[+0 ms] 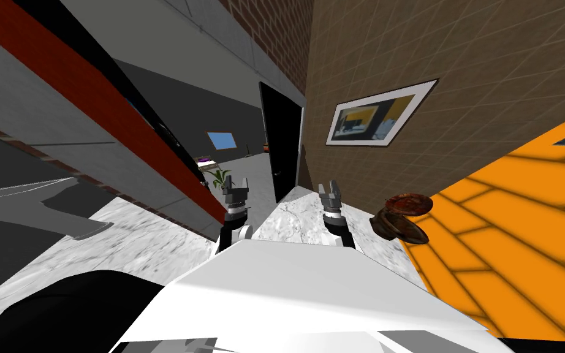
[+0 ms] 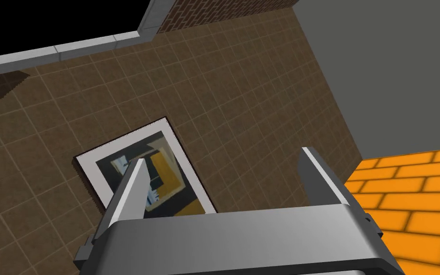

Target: Push the door open

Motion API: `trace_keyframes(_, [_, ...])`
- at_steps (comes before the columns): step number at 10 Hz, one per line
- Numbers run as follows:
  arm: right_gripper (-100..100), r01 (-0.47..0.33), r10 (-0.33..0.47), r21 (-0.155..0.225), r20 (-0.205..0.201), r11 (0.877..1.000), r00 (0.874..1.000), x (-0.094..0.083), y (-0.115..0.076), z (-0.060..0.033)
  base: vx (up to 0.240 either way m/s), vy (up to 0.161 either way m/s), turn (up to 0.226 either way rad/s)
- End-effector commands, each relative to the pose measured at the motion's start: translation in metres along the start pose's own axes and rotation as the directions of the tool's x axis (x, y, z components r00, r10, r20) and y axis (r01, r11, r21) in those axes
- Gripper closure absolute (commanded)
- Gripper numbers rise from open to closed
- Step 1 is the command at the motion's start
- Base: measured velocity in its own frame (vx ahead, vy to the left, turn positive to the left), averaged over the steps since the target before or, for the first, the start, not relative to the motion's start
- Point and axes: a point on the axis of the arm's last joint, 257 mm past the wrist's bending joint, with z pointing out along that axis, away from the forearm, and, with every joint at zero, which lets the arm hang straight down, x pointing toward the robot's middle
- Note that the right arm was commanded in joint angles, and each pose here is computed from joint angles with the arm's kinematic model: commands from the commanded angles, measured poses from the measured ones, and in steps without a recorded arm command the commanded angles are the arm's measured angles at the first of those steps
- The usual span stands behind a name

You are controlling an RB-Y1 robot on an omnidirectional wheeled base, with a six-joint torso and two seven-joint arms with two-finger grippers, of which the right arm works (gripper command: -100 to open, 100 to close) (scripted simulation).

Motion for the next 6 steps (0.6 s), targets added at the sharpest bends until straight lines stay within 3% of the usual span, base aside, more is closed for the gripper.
trace_keyframes(1, [-100,-0.034,0.035,0.025,-0.024,0.999,0.999,0.015,-0.014,-0.0024,0.151,-0.045,-0.016])
trace_keyframes(6, [-100,-0.095,0.101,0.080,-0.073,0.992,0.992,0.046,-0.044,-0.0106,0.137,-0.020,-0.008])
